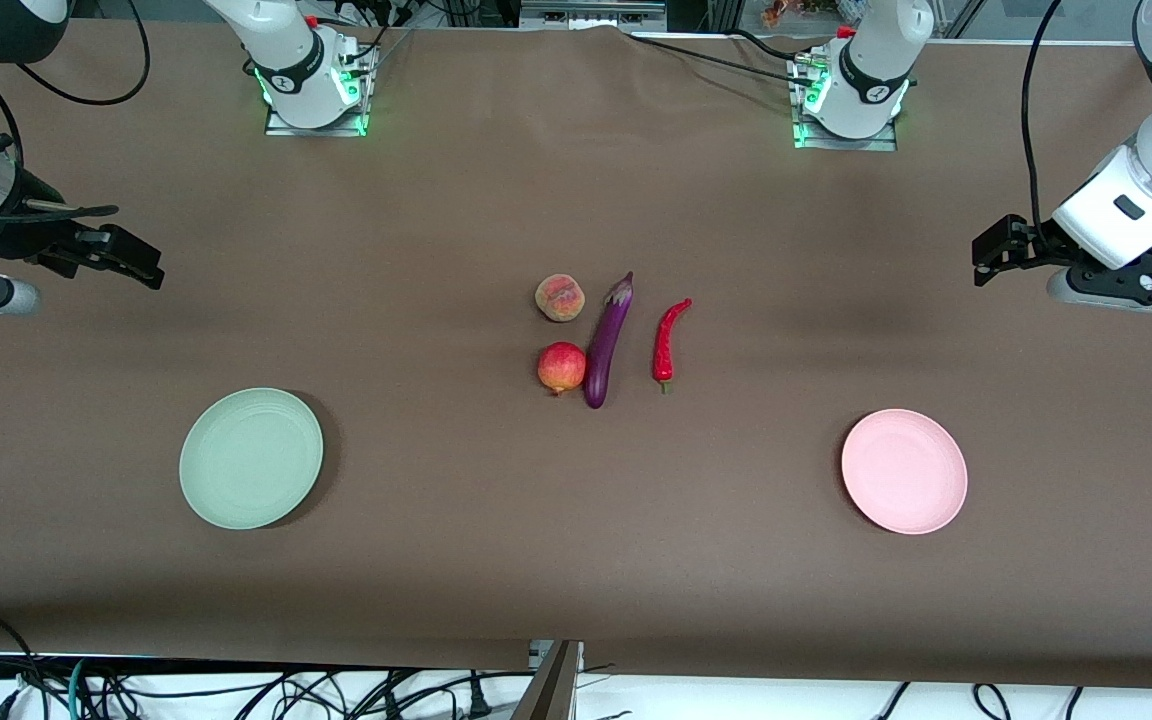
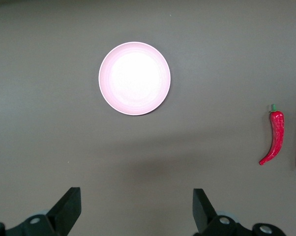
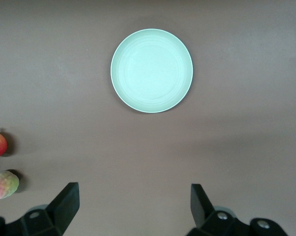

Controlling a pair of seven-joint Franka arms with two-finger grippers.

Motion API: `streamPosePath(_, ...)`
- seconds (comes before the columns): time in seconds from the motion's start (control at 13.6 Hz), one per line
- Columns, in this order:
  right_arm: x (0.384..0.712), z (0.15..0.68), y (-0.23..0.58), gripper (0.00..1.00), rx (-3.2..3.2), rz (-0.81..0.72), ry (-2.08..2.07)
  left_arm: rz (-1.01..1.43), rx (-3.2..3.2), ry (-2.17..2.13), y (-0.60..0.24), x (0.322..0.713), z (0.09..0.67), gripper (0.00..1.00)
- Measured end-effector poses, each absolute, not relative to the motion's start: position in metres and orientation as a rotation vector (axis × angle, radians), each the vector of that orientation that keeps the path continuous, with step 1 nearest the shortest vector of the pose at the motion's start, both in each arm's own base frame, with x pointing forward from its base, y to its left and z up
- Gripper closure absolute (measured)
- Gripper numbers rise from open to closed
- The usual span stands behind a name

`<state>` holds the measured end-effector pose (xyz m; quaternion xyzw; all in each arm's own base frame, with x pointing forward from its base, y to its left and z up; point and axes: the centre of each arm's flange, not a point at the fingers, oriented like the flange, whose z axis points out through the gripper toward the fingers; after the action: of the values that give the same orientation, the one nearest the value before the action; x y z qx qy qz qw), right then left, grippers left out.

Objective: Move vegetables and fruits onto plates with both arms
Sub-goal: 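Move both grippers from rest toward the produce in the table middle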

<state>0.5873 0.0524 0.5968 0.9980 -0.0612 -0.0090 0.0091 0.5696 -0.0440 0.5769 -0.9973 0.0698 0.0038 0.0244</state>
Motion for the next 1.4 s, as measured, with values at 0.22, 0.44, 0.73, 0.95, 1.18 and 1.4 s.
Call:
streamPosePath(0.22,0.587,0.597,0.052,0.00,3.117,-0.028,-0.191,0.012,-3.085,0.220,-0.045,0.570,0.577,0.00)
streamPosePath(0.44,0.587,0.597,0.052,0.00,3.117,-0.028,-0.191,0.012,-3.085,0.220,-0.046,0.570,0.577,0.00)
streamPosePath(0.73,0.588,0.596,0.052,0.00,3.117,-0.029,-0.191,0.012,-3.085,0.220,-0.046,0.570,0.577,0.00)
streamPosePath(0.95,0.588,0.591,0.054,0.00,3.116,-0.055,-0.190,0.012,-3.085,0.223,-0.047,0.569,0.577,0.00)
streamPosePath(1.18,0.589,0.582,0.056,0.00,3.111,-0.104,-0.186,0.011,-3.084,0.230,-0.049,0.569,0.577,0.00)
streamPosePath(1.4,0.591,0.574,0.060,0.00,3.111,-0.131,-0.172,0.011,-3.084,0.233,-0.050,0.569,0.577,0.00)
